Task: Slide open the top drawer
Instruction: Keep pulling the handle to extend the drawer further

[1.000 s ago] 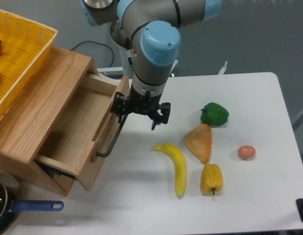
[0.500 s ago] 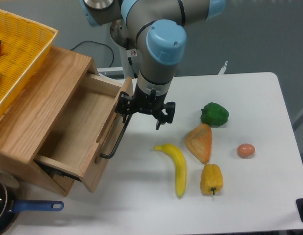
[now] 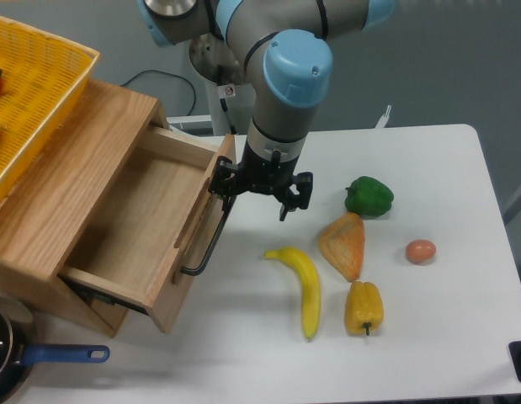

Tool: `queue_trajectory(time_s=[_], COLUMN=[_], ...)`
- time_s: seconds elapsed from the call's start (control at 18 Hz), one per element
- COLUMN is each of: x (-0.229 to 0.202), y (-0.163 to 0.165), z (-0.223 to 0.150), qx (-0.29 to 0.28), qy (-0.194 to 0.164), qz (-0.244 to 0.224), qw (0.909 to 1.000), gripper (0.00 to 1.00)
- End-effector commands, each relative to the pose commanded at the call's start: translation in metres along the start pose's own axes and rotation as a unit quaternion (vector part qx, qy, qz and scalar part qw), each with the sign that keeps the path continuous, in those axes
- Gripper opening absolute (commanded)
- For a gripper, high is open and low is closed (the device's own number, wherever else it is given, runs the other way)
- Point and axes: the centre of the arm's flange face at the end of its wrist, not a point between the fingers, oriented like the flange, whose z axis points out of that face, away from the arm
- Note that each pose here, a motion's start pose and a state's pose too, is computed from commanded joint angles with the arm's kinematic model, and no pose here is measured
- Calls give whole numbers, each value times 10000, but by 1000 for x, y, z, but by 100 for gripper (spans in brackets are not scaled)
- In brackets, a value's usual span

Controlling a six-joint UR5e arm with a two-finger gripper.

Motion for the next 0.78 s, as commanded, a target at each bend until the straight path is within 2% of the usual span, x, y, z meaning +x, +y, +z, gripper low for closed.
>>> queue_trajectory(time_s=[0.78], x=[-16], y=[3], z=[1], qx=[-1], qy=[-14], qz=[21], qw=[10000], gripper=[100])
